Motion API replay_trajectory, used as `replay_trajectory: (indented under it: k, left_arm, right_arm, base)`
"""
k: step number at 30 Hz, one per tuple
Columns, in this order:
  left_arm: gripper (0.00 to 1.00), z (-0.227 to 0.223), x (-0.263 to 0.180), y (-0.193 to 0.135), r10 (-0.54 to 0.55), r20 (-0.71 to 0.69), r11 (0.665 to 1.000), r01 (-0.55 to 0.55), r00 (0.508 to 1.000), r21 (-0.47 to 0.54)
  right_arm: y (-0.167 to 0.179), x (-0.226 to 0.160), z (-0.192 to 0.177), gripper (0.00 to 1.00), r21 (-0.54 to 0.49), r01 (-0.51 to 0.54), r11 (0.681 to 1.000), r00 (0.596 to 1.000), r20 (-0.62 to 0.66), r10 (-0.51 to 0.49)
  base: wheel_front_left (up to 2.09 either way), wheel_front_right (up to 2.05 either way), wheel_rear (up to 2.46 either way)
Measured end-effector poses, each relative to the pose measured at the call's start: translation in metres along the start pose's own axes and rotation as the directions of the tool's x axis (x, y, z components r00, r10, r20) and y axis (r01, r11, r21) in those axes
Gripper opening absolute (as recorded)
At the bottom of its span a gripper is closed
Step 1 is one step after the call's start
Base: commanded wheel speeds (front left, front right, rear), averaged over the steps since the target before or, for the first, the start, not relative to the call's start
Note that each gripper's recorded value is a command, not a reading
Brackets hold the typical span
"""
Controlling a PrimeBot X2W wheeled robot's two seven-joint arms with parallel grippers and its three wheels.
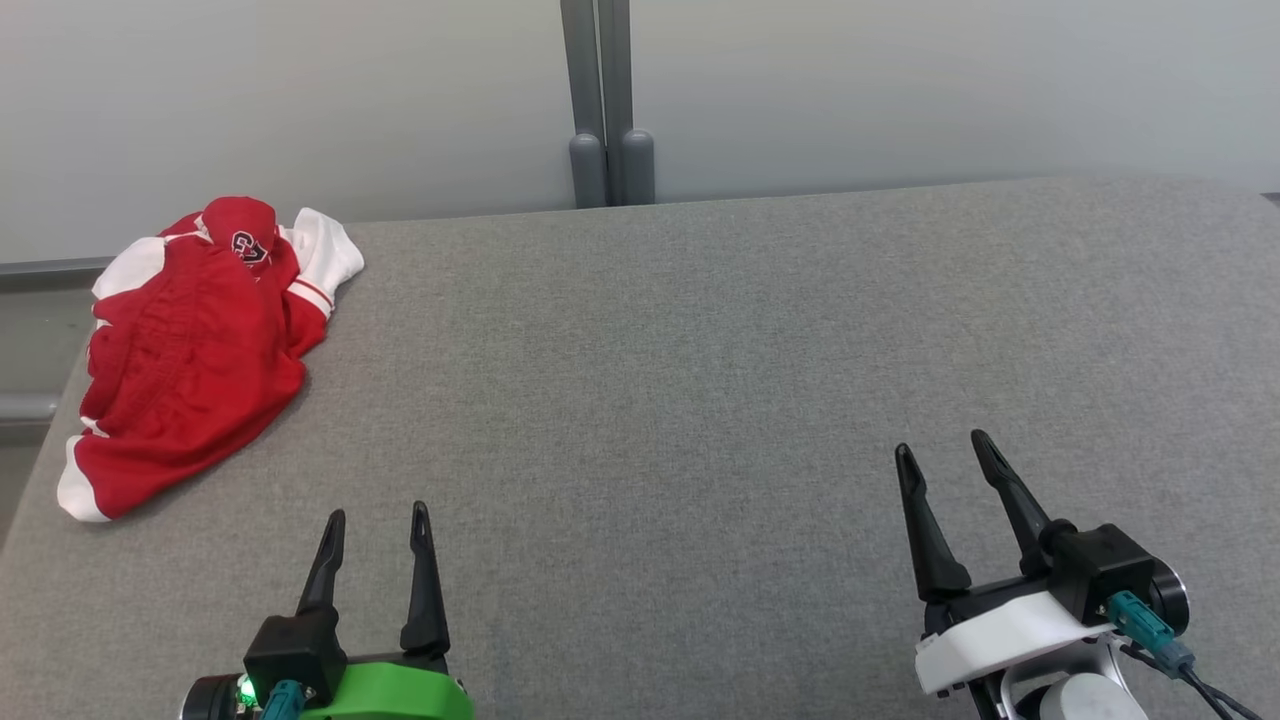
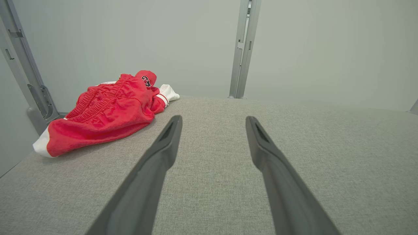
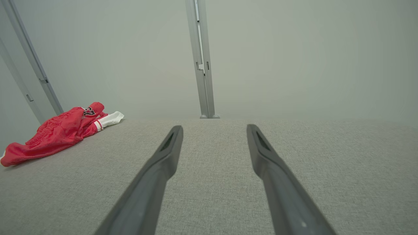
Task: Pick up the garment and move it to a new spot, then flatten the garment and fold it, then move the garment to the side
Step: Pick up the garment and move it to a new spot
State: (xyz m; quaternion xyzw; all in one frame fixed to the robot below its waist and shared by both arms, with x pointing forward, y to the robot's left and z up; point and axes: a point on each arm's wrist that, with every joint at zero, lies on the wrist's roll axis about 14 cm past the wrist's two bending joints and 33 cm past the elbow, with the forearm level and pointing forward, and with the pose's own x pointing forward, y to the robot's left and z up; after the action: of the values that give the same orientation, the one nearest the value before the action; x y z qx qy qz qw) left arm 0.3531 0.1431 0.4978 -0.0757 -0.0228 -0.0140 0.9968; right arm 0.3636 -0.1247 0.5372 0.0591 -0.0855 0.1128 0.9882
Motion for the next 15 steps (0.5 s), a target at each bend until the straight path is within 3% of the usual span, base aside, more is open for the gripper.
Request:
replay_trajectory:
  k: [8, 15]
  left_arm:
    - [1.00, 0.001, -0.004, 0.006, 0.021, 0.002, 1.000, -0.021, 1.000, 0.001]
    - [1.00, 0.012, -0.013, 0.028, 0.097, 0.037, 0.995, -0.097, 0.995, 0.010]
  right_arm:
    - [0.006, 0.005, 0.000, 1.00, 0.003, -0.023, 1.000, 1.000, 0.002, 0.023]
    - [0.033, 0.021, -0.003, 1.00, 0.018, -0.109, 0.994, 0.994, 0.003, 0.109]
  base:
    - [0.00, 0.00, 0.00]
    - [0.00, 0.00, 0.00]
